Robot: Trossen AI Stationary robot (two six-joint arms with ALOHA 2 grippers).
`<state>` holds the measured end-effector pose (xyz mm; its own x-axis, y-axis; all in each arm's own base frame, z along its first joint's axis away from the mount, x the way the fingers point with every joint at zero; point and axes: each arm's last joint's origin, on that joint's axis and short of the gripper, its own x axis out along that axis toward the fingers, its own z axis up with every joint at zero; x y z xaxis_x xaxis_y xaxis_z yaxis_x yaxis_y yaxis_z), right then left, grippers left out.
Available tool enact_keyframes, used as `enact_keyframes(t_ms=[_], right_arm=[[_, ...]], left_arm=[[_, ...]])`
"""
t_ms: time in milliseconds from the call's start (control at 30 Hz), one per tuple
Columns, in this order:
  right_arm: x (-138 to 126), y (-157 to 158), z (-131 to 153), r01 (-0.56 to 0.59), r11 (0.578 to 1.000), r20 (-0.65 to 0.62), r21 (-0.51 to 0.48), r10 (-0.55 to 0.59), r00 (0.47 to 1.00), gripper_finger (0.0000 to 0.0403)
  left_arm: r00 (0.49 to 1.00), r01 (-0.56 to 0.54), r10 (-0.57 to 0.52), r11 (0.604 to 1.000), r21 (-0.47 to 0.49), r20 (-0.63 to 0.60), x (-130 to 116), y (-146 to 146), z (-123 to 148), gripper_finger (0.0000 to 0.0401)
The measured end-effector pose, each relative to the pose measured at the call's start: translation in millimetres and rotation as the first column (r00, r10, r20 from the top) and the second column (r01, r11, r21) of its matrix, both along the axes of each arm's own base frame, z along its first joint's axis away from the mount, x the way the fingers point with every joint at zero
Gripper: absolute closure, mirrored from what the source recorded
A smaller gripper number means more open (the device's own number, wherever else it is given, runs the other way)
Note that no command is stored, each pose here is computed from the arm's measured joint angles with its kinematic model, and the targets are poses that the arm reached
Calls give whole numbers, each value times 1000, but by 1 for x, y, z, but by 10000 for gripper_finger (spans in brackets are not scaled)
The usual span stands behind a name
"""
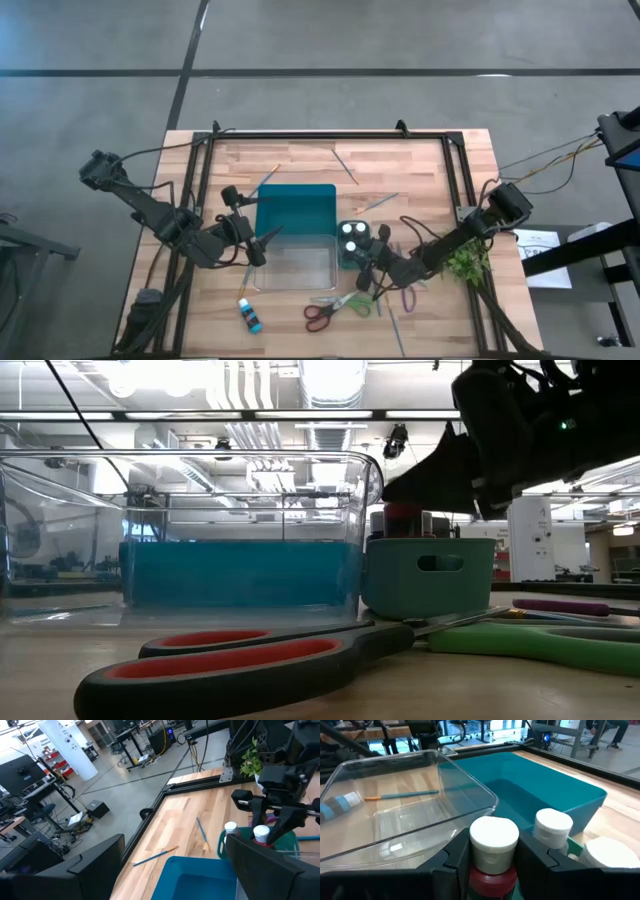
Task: Pick & Place Paint Supplies
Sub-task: Put the red paint bottle into the green bin
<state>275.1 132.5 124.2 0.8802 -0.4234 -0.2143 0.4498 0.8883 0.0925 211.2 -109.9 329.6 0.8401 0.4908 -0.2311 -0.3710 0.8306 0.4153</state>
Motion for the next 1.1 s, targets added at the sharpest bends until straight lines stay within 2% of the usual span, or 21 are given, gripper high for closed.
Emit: enact_keyframes(t_ms=[200,400,1100], right_arm=[[-4,-3,0,2,1000,46,21,-3,999,293],[-4,-3,-4,-10,1000,28,-3,10,1000,293],[2,-6,-12,-65,998,32,5,64,997,293]], left_arm=[[1000,-3,3,1000,0,0,0,1,0,50],[1000,-7,7,1000,0,-1,1,2,0,50],[1000,-12,11,1000,-9,-8,4,7,0,50]])
